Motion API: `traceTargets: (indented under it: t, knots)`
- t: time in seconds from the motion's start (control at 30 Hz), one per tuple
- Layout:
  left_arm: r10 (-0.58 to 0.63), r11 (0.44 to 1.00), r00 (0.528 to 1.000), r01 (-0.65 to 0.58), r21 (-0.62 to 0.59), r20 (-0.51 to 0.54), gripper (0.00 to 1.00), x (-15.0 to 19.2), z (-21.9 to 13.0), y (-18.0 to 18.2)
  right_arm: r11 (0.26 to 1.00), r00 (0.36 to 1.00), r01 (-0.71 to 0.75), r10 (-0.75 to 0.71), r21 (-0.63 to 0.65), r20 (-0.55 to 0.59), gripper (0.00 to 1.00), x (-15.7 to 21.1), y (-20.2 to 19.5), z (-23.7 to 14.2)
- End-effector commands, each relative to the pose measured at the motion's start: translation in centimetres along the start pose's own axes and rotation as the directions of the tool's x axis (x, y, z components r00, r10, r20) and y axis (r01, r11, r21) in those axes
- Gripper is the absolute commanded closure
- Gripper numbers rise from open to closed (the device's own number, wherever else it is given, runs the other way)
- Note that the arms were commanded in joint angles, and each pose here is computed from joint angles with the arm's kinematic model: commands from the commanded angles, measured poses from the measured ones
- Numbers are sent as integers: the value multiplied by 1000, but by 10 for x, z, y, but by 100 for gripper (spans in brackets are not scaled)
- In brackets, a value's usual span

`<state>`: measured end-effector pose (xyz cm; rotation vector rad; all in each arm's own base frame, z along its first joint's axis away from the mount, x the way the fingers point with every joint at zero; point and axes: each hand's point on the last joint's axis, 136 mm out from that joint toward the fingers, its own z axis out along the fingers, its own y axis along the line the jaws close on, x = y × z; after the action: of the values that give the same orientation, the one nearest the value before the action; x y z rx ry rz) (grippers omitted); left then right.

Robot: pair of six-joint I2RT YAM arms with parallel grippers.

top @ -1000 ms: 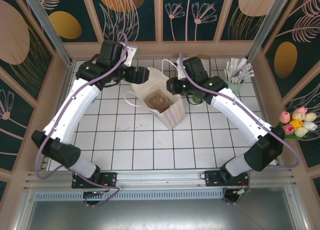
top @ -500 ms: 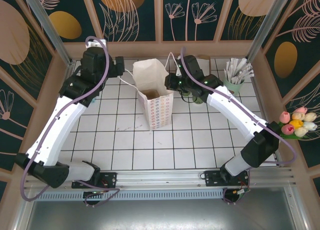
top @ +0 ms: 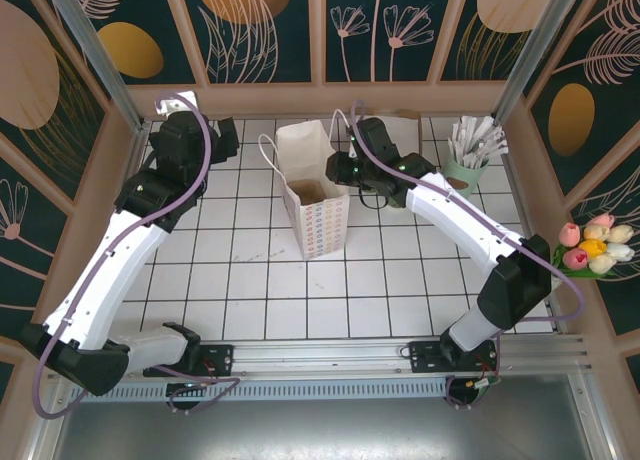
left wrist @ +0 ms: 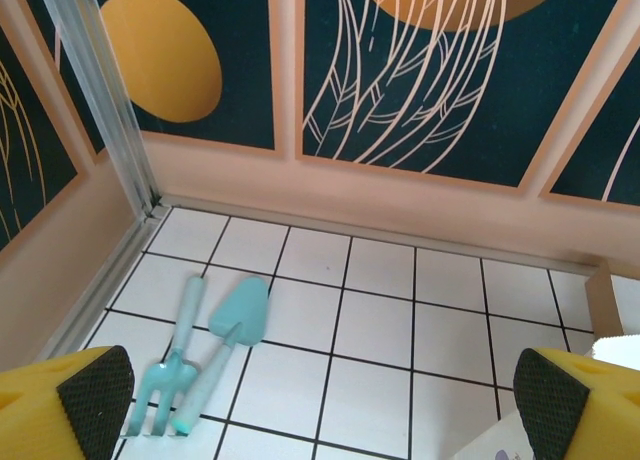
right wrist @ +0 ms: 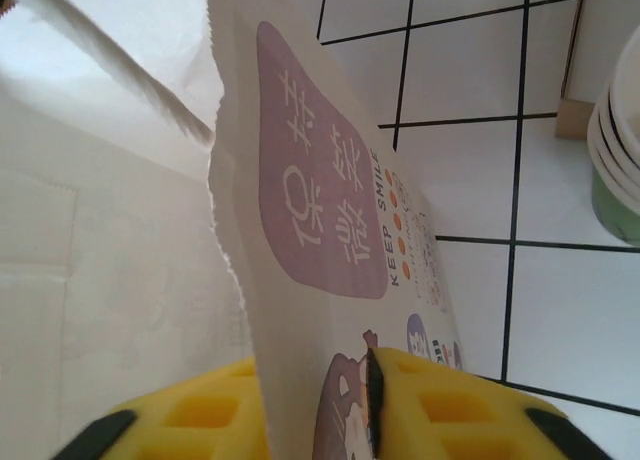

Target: Pack the takeout coffee

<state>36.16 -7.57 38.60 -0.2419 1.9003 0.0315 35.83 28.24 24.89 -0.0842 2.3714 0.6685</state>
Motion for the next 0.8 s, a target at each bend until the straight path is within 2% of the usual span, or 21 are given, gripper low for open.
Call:
traceTargets:
  t: [0.0, 0.2, 0.33, 0.37, 0.4, 0.43, 0.57, 0.77]
  knots:
    - [-59, 998, 997, 58, 26, 45, 1, -10, -5, 0, 998, 998, 67, -67, -21, 8, 60, -1, 7, -17]
    - [-74, 996, 996, 71, 52, 48, 1, -9, -7, -3, 991, 991, 131, -131, -31, 16, 34, 4, 4, -36]
    - [-94, 993, 995, 92, 73, 35, 1, -5, -6, -7, 985, 986, 159, -155, -67, 64, 24, -3, 9, -50]
    - [-101, 992, 994, 99, 75, 28, 1, -3, -5, -7, 983, 984, 168, -162, -75, 77, 18, -5, 11, -53]
    - [-111, 992, 994, 109, 67, 24, 1, -2, -4, -6, 980, 981, 180, -173, -83, 87, 7, -7, 12, -57]
    - [-118, 992, 993, 117, 56, 22, 1, -1, -4, -4, 976, 977, 197, -189, -92, 94, 1, -8, 14, -60]
    - [-139, 990, 990, 139, 4, 16, 1, 4, -2, 5, 965, 961, 254, -245, -59, 128, 1, -14, 10, -69]
    - [-167, 986, 986, 167, 32, 3, 1, 7, -2, 0, 941, 929, 335, -323, -43, 178, 1, -24, 13, -82]
